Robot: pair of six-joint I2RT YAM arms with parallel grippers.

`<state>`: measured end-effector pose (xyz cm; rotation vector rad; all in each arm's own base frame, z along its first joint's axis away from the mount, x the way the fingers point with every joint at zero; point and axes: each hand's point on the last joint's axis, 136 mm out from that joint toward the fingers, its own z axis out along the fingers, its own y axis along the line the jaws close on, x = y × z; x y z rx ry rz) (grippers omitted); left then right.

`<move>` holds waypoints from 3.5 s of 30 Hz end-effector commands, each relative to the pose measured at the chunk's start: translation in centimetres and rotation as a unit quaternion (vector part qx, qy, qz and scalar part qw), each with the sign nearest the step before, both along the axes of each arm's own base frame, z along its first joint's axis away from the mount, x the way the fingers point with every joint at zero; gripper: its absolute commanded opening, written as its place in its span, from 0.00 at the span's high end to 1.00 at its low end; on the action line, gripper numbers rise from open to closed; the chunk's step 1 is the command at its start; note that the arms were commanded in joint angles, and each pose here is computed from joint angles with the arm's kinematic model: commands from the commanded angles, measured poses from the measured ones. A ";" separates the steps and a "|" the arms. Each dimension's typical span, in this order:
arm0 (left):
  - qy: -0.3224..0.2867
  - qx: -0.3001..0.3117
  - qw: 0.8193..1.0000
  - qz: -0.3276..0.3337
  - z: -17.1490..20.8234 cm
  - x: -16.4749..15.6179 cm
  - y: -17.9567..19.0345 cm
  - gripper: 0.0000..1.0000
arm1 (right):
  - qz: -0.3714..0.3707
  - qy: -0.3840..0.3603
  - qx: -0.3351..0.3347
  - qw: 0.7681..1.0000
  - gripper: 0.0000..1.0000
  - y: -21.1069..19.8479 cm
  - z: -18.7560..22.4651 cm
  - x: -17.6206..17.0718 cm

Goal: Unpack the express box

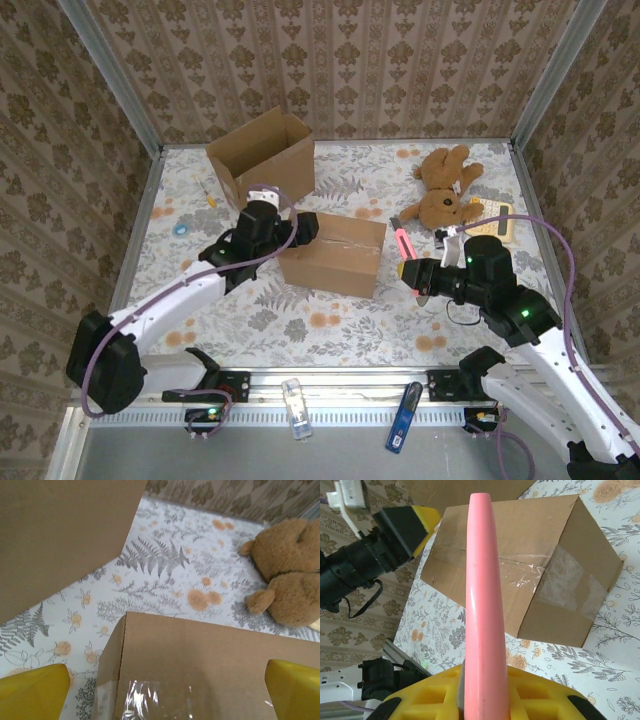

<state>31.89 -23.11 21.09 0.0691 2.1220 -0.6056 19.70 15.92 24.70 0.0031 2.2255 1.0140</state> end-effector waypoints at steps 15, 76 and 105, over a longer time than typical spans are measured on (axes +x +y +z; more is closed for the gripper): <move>-0.028 0.028 0.999 0.002 -1.1 2.6 -1.5 0.00 | 0.005 -0.004 0.023 1.000 1.00 0.6 0.3 0.5; 0.022 0.109 0.994 0.026 -8.8 -0.3 -0.4 0.00 | -0.042 0.158 0.007 0.987 1.00 -0.1 -6.1 1.4; 0.022 0.106 0.994 0.025 -8.7 -0.1 -0.6 0.00 | -0.033 0.167 0.023 0.985 1.00 0.5 -6.7 1.4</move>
